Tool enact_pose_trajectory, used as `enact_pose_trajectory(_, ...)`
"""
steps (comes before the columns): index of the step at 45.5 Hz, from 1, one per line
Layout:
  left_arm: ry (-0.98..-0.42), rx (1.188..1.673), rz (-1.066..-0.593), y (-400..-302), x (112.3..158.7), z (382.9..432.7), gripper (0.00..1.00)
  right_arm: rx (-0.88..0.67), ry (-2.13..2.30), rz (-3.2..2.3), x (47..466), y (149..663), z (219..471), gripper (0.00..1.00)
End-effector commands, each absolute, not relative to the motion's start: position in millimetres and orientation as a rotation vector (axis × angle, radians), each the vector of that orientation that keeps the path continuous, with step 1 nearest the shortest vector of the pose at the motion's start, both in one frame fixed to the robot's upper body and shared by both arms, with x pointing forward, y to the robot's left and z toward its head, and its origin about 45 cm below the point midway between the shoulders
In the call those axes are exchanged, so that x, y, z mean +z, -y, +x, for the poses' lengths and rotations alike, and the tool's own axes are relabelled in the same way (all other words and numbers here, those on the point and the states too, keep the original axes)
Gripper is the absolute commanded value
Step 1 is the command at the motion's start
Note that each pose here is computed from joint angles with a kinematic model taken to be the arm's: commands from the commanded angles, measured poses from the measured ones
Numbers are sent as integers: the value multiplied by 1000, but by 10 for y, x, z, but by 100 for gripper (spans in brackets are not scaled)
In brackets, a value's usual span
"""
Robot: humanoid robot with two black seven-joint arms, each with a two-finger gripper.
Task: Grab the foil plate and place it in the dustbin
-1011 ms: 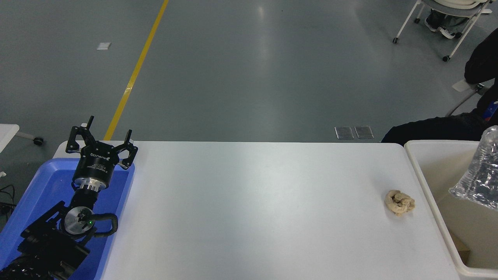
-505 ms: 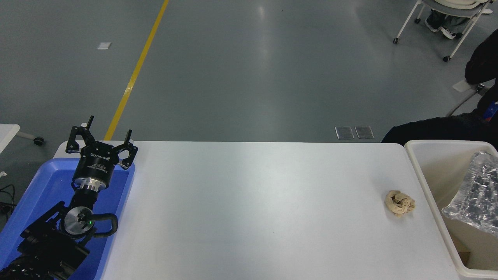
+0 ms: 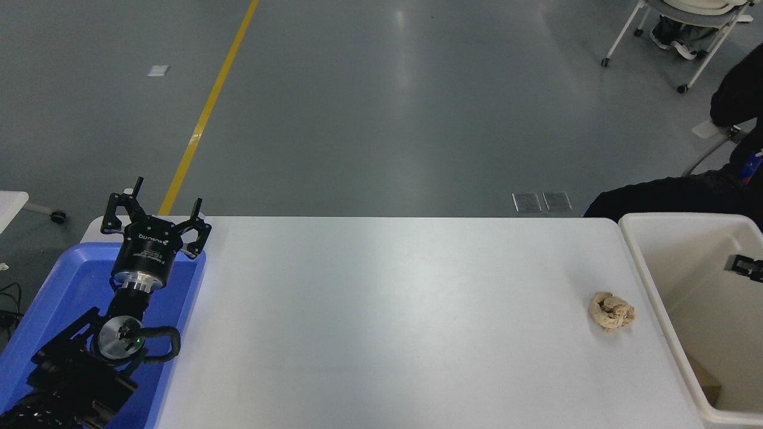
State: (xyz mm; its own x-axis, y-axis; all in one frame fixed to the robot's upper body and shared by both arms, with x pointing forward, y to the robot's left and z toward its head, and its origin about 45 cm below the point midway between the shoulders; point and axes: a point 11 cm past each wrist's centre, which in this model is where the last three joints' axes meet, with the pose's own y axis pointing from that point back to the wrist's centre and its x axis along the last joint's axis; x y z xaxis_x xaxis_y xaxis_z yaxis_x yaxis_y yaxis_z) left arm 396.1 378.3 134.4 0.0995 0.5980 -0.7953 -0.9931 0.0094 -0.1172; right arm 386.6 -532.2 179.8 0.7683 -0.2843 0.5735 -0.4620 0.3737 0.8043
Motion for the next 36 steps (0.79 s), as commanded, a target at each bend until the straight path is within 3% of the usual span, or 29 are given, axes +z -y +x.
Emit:
enact_pose_trajectory(1,-637,1382,-797,-3782,1344,3961,100,95,442,1563,2459,3986,4008,100)
enact_pose_trajectory(11,-637,1389,-796,-3798,1335,3951,100,20,173,1821,3020,2786,3869,100)
enact_pose_trajectory(19,-637,1392,-798,-3797,1332,3952,100,64,91,1927,3327,1966,3807,100)
enact_pose_trajectory(31,-638,1393,-797,-3798,1326,3946,100,139,-40,1936,3485,1218,3613,100)
enact_pose_trajectory(36,-638,1393,-797,-3798,1326,3946,100,169,-39,1936,3581,1131,3609,100)
